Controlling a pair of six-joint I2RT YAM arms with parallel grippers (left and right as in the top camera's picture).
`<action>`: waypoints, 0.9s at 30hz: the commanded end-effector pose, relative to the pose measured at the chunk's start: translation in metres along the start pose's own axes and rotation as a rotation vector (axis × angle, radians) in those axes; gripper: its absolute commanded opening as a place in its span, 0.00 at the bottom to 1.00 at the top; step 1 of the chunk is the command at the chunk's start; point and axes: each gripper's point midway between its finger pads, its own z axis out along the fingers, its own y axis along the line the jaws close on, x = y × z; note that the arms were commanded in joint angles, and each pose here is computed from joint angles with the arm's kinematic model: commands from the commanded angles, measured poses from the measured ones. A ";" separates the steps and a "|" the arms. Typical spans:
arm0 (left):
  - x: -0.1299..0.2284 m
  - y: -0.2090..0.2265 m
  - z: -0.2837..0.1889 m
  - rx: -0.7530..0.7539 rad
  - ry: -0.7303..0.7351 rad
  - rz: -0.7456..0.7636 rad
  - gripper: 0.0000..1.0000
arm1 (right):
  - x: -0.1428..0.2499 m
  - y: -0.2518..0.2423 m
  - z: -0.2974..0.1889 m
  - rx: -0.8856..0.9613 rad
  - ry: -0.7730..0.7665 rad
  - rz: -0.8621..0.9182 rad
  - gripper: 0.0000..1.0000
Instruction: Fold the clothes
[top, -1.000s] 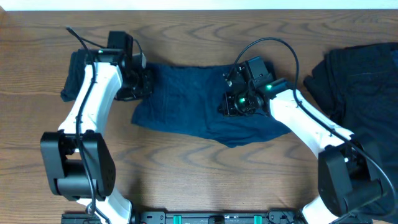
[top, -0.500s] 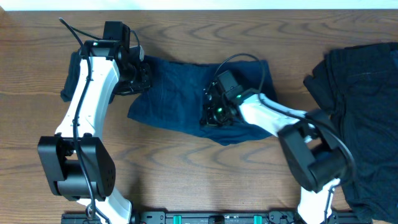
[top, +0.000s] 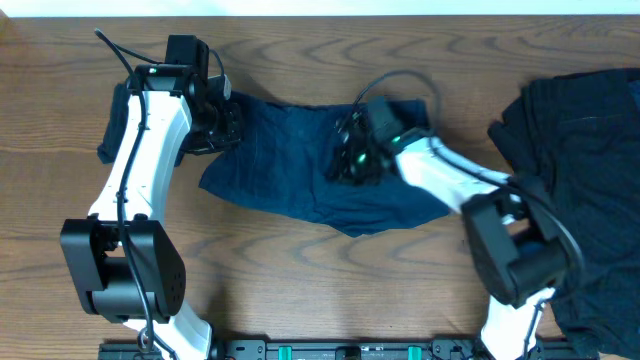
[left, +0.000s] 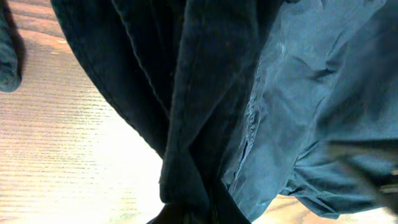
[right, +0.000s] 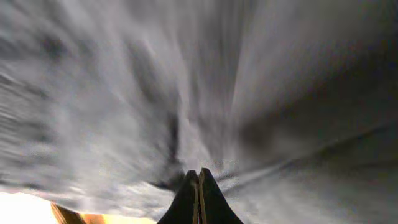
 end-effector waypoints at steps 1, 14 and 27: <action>-0.006 -0.003 -0.016 0.002 -0.035 -0.003 0.06 | -0.033 0.013 -0.027 -0.001 -0.125 -0.059 0.01; -0.007 -0.011 -0.046 0.002 -0.035 0.001 0.06 | -0.014 -0.005 0.047 0.020 -0.055 -0.049 0.01; 0.002 -0.045 -0.040 0.017 -0.022 0.094 0.06 | -0.028 0.020 0.052 -0.089 -0.083 -0.107 0.01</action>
